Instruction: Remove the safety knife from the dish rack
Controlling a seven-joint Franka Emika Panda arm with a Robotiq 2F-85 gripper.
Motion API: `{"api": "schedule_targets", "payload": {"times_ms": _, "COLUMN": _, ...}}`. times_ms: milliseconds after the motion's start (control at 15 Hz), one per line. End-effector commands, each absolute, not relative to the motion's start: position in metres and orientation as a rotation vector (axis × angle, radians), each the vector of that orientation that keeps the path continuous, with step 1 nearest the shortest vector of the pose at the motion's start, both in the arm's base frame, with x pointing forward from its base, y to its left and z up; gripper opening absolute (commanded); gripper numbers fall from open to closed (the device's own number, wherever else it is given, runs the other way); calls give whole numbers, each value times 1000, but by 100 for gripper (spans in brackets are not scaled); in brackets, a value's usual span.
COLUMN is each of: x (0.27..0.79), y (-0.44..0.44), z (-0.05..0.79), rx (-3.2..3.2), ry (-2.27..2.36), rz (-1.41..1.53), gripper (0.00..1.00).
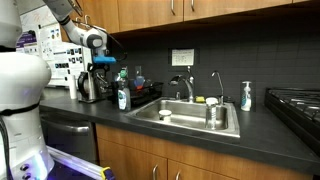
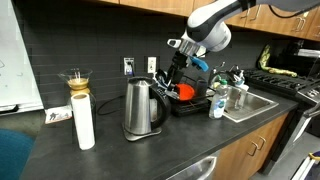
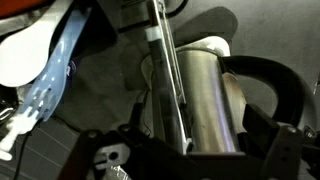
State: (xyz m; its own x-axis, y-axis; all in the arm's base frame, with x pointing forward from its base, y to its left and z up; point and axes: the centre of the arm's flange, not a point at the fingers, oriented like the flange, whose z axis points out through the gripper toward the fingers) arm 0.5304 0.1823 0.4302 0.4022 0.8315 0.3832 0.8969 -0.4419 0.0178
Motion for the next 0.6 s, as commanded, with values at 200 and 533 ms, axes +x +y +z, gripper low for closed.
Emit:
{"api": "schedule_targets", "payload": {"times_ms": 200, "x": 531, "y": 189, "z": 421, "rx": -2423, "ry": -1572, "rz": -472, "gripper": 100}}
{"api": "schedule_targets", "payload": {"times_ms": 533, "x": 531, "y": 194, "z": 413, "rx": -2419, "ry": -1582, "rz": -452, "gripper": 71}}
